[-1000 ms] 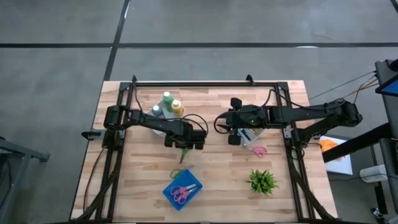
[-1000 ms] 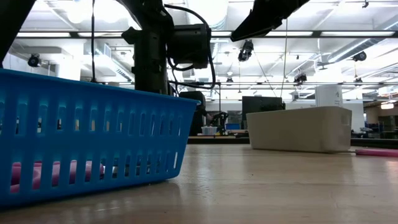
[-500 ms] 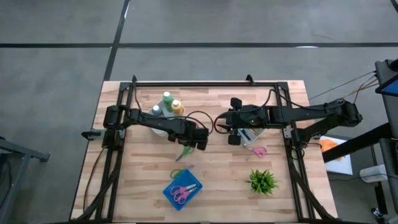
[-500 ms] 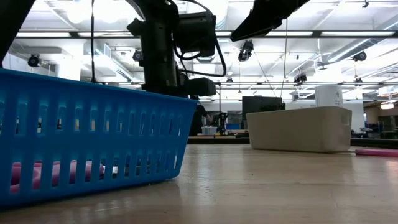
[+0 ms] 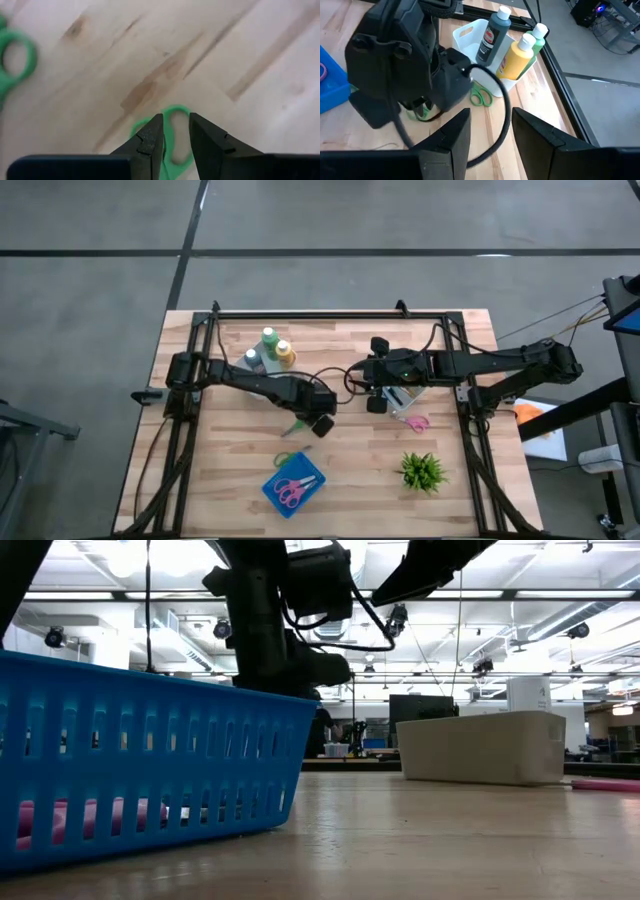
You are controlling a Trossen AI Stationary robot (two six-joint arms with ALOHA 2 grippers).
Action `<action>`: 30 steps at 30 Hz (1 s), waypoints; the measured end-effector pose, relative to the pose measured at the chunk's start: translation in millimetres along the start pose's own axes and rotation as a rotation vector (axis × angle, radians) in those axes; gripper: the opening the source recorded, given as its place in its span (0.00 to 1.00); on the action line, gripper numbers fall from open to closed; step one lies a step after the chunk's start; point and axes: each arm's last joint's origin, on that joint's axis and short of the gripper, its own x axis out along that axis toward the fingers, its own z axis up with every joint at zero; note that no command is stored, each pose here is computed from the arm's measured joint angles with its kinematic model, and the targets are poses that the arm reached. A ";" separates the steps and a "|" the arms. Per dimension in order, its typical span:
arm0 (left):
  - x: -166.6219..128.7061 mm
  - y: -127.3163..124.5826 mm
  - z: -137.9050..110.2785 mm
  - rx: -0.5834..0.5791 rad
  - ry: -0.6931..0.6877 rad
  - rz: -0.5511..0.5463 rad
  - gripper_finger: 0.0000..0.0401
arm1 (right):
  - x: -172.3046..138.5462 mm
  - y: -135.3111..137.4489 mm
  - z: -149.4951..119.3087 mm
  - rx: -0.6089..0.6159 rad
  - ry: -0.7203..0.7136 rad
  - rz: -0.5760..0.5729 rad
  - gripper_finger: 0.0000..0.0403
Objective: Pick & Place Paint Supplies
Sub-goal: Put the green scissors into the blue bin
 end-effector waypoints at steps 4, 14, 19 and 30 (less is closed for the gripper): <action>-0.3 -2.4 -3.1 0.211 0.022 -0.020 0.24 | 0.0 0.0 0.0 0.000 0.000 0.000 0.35; 1.3 -1.4 0.8 0.433 0.015 -0.046 0.24 | 0.0 0.0 0.0 0.000 0.000 0.000 0.35; 2.5 5.4 8.6 0.443 0.023 -0.069 0.24 | 0.0 -0.1 0.0 0.000 0.000 -0.001 0.35; 20.5 22.2 7.6 0.450 0.050 -0.149 0.24 | 0.1 0.0 0.0 0.000 0.000 0.000 0.35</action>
